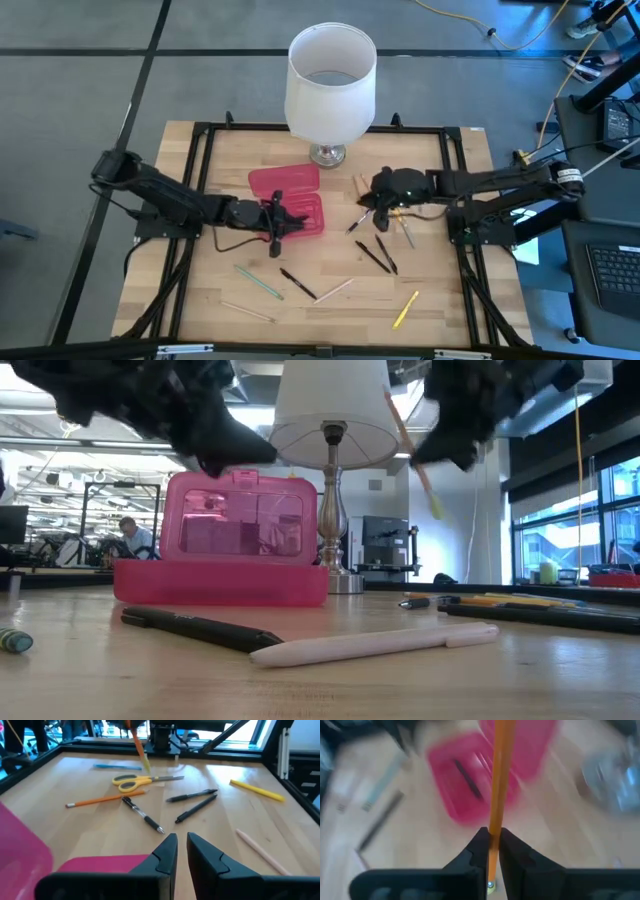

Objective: Pick & place school supplies into a supply box
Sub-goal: Put the right yellow pencil into the red supply box

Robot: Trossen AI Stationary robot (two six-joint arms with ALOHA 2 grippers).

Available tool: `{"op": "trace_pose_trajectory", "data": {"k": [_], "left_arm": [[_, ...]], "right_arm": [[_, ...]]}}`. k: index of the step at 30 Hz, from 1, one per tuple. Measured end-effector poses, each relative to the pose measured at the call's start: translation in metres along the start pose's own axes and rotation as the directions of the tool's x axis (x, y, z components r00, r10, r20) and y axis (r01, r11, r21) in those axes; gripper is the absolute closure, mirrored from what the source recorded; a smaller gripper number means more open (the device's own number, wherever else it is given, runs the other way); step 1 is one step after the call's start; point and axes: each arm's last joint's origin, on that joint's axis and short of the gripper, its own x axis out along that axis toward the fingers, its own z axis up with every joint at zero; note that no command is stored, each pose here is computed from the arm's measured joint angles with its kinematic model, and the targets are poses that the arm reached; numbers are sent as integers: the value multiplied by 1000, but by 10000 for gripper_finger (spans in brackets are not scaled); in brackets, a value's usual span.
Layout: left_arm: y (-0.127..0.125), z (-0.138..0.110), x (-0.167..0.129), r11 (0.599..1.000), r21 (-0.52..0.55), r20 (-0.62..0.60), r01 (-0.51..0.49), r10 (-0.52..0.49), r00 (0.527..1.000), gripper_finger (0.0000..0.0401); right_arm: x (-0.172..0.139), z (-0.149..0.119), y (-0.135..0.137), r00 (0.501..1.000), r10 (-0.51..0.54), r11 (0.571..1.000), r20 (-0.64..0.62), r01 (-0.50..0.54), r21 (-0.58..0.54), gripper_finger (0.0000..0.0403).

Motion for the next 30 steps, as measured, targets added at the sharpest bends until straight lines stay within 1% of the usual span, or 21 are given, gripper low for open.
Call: {"op": "trace_pose_trajectory", "data": {"k": [4,6,9,12,16,19,23,30], "left_arm": [[-2,-10,15,1000,-6,22,3,-3,1000,374],[-3,-14,21,1000,-17,36,5,-4,999,381],[-5,-18,29,999,-38,78,13,-10,997,393],[-4,-20,34,998,-52,101,24,-18,995,399],[-1,-24,44,994,-103,75,28,-21,997,400],[0,-26,51,990,-137,60,29,-21,998,400],[-2,-29,61,986,-166,44,29,-22,999,400],[-4,-26,68,984,-170,48,49,-41,998,400]], "right_arm": [[-2,13,14,985,79,992,151,-63,-109,372],[-2,16,21,974,112,986,195,-83,-147,374],[4,15,31,964,150,972,218,-104,-209,370],[17,12,41,957,180,959,227,-119,-257,369],[36,7,51,946,212,939,244,-127,-321,373],[46,4,57,936,233,926,262,-131,-355,372],[52,4,60,924,262,920,279,-152,-360,369],[56,2,60,926,261,920,272,-153,-361,372]]}}
